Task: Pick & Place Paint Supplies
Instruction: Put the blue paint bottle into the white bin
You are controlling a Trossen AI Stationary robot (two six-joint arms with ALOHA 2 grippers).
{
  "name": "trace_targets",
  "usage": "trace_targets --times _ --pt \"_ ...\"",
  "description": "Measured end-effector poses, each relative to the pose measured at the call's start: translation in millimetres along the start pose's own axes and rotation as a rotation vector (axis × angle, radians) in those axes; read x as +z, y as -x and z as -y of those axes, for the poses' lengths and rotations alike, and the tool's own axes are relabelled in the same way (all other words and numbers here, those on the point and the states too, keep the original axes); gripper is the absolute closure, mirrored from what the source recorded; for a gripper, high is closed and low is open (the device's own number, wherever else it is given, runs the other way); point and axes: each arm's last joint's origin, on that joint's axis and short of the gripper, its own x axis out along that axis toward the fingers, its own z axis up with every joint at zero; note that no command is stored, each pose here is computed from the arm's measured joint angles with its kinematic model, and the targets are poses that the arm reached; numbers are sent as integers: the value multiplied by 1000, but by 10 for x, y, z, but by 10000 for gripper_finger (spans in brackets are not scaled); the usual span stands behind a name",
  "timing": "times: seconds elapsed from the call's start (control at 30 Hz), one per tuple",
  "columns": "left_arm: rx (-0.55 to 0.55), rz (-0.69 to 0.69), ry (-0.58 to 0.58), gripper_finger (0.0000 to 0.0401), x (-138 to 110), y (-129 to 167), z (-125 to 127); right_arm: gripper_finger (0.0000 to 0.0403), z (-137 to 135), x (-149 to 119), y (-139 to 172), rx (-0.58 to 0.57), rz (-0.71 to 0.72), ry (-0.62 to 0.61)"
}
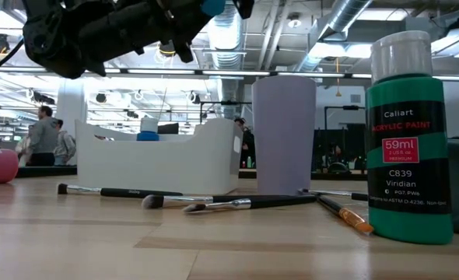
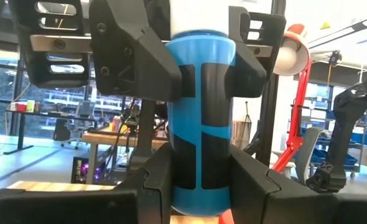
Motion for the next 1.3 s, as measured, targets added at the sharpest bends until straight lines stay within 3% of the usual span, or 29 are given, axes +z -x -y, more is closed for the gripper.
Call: trace_targets --times 0.67,1.03,1.3 --pt "-1 4 -2 298 10 2 -17 274 -21 78 73 -4 -55 6" --pt "-21 -45 32 206 -34 24 -6 274 -31 69 94 5 -73 -3" --pt "28 -114 56 129 30 369 -2 275 -117 63 74 -34 -69 13"
